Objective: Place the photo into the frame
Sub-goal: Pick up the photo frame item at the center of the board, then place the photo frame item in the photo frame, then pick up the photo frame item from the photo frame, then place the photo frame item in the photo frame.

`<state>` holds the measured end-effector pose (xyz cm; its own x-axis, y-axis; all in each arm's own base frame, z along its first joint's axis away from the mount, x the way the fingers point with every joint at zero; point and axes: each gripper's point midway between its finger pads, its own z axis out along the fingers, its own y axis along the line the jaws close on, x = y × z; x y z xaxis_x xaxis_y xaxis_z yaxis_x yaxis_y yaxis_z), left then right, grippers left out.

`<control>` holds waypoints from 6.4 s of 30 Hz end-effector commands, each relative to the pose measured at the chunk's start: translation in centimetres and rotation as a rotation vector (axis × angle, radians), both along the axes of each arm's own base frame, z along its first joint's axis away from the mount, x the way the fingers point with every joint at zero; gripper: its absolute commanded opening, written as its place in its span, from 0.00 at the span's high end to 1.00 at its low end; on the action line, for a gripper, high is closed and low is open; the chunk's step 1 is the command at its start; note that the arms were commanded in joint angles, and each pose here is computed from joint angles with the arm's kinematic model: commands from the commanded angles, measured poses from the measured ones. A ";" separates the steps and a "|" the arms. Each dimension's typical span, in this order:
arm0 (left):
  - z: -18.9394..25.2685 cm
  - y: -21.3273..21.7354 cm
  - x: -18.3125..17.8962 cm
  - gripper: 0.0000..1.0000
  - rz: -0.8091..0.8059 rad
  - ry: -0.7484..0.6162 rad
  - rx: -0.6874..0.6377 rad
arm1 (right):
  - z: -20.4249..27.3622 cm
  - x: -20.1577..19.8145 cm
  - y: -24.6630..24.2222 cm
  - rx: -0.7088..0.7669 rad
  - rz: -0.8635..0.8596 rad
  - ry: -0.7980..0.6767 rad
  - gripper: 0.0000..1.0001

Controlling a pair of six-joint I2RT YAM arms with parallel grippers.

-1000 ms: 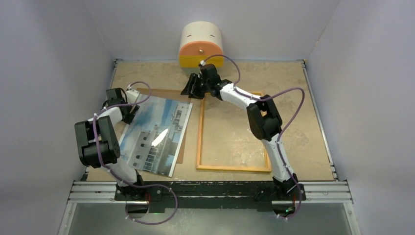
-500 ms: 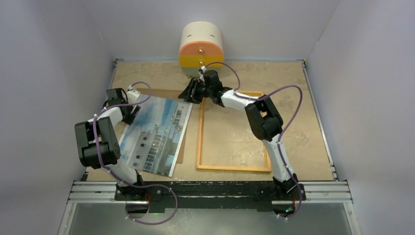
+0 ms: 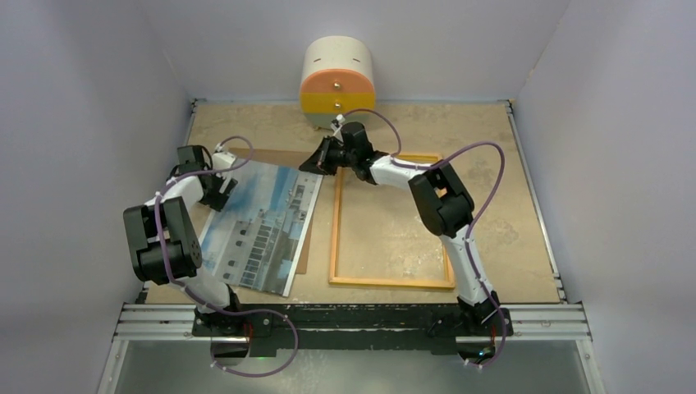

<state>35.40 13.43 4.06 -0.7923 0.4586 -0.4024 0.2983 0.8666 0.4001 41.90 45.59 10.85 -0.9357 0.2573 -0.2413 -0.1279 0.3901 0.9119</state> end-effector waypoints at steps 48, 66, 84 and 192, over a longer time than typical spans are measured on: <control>2.5 -18.5 5.8 0.00 -0.416 -0.007 0.046 | -2.6 -12.1 -28.0 -0.370 -0.323 0.247 0.09; -0.5 -18.6 3.8 0.00 -0.449 0.072 0.040 | -6.3 -14.3 -21.6 -0.145 -0.418 0.246 0.20; -2.6 -19.3 2.6 0.00 -0.508 0.142 0.037 | 0.6 -12.0 -18.0 0.356 -0.463 0.034 0.61; 12.2 -27.2 7.9 0.00 -0.439 -0.116 -0.420 | 15.1 -14.8 -28.9 -0.068 -0.143 -0.203 1.00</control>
